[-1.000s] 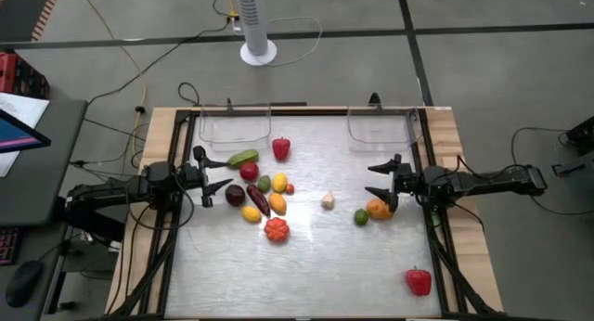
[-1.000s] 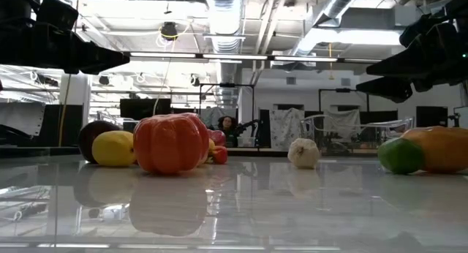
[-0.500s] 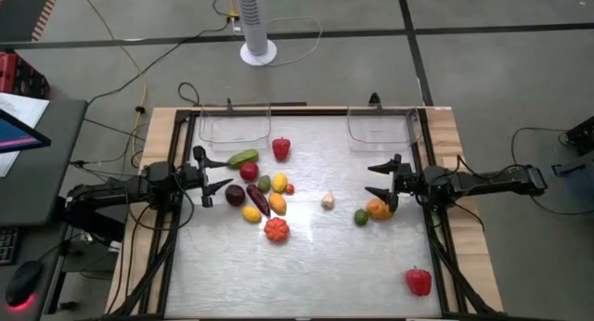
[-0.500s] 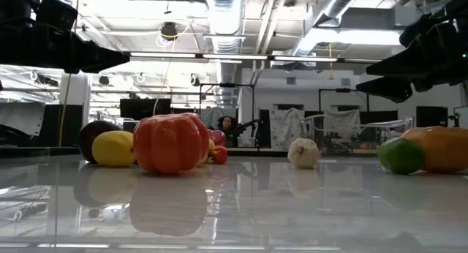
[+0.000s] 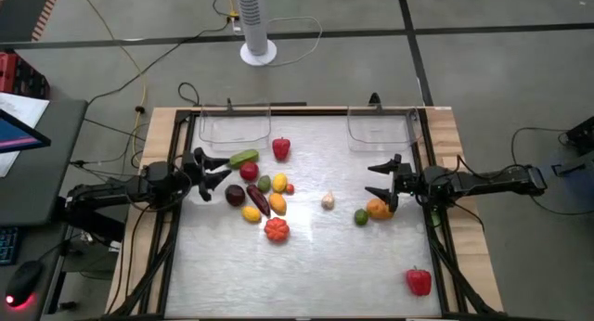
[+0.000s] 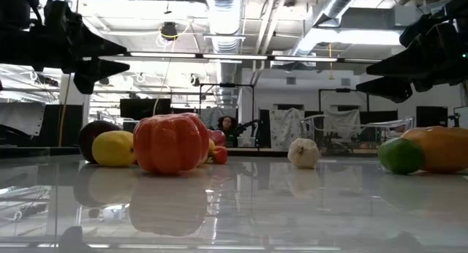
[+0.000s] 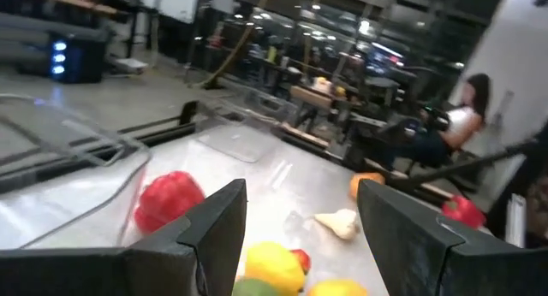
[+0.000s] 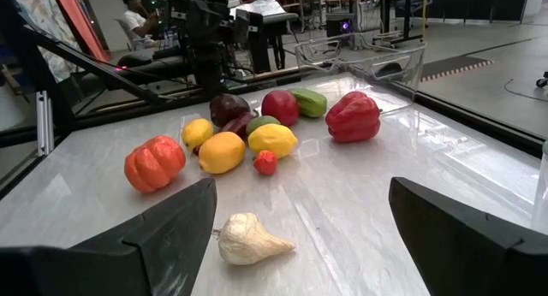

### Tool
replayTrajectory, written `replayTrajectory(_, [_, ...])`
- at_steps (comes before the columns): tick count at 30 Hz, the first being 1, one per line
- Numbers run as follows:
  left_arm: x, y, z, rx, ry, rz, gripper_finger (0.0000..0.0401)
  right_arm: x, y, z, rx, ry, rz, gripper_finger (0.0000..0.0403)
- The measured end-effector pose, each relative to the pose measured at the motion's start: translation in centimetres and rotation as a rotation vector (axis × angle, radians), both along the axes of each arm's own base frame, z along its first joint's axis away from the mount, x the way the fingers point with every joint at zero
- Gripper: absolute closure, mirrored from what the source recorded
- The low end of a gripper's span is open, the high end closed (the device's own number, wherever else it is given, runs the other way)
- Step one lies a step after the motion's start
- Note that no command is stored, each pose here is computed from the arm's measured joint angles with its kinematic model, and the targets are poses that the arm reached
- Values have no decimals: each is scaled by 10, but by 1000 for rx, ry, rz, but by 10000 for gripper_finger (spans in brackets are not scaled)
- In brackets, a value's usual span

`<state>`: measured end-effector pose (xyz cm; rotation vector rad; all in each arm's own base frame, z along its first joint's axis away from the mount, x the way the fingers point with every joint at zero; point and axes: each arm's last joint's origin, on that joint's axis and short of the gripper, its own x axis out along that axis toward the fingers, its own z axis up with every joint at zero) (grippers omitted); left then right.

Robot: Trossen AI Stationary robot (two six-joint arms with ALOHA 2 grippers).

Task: Sort produce into baskets
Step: Put the dark red apple into the left transparent bin

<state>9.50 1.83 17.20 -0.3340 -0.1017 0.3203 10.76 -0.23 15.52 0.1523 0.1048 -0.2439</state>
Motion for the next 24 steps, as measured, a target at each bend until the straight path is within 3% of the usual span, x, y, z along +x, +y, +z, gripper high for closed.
replayTrajectory(7, [0,-1,0,-39,-16,-33,191,0,0,2,1,-16,0,30])
replayTrajectory(11, [0,-1,0,-46,-20,-42,191,1,0,9,6,-95,-2,30])
replayTrajectory(15, [2,-5,0,30,9,-187,191,0,-2,16,7,-169,-68,30])
replayTrajectory(24, [11,-11,1,-7,17,-391,191,-1,-5,21,-52,-195,-169,30])
